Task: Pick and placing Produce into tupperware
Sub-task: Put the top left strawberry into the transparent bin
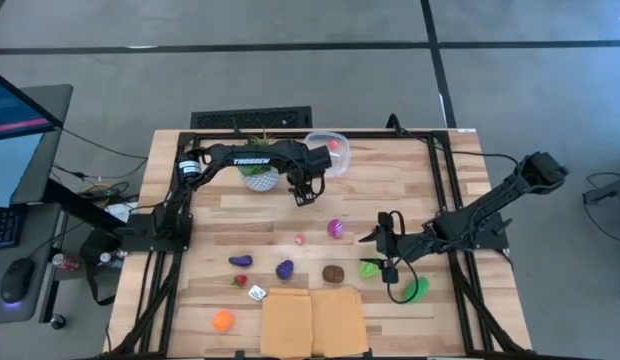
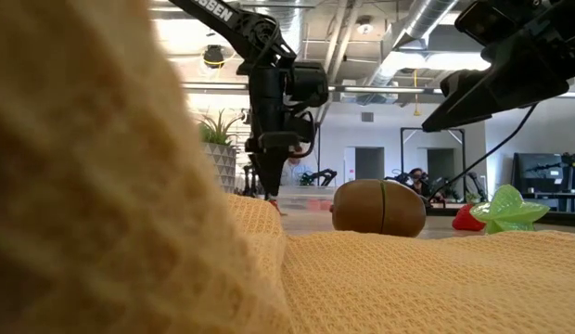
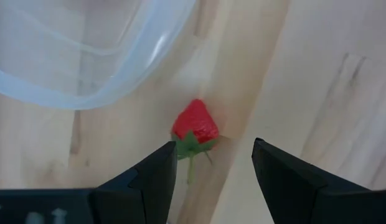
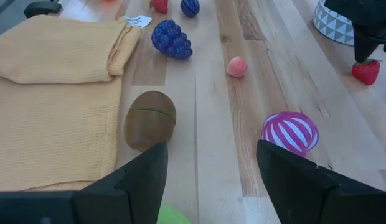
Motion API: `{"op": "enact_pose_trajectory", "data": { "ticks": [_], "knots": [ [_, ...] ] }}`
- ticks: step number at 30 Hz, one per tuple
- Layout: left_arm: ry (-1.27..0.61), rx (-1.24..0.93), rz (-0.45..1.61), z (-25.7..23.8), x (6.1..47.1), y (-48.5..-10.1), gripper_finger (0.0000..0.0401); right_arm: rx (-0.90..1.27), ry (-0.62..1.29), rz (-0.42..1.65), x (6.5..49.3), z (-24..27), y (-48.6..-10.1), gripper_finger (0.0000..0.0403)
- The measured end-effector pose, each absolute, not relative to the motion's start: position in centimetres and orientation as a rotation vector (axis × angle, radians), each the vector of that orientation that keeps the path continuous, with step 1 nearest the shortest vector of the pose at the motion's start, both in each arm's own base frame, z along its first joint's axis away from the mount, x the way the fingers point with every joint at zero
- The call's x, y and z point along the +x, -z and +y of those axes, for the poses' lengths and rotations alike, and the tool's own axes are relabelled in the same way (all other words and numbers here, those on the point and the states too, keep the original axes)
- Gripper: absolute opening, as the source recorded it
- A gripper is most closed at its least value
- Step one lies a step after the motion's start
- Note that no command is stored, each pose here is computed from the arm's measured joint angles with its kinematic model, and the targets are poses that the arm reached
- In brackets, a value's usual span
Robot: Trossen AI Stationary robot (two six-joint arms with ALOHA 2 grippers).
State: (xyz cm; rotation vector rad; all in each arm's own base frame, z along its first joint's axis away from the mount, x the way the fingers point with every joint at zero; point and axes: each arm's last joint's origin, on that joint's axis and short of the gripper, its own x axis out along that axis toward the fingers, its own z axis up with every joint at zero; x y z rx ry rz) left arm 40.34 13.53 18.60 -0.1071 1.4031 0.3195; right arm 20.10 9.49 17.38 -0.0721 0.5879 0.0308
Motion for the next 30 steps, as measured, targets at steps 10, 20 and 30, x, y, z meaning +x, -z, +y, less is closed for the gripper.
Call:
{"op": "enact_pose_trajectory", "data": {
  "ticks": [10, 20, 30],
  "knots": [
    [-0.288, -0.115, 1.416, 13.6, 40.7, -17.5, 0.0201, -0.068, -0.031, 0.585, 20.1, 9.5, -17.4, 0.027],
    [-0.292, -0.114, 1.414, 14.0, 40.6, -17.4, 0.0201, -0.059, -0.028, 0.585, 20.1, 9.5, -17.4, 0.027],
    [-0.304, -0.112, 1.407, 14.3, 40.5, -17.0, 0.0201, -0.058, -0.027, 0.585, 20.1, 9.5, -17.4, 0.027]
  ]
}}
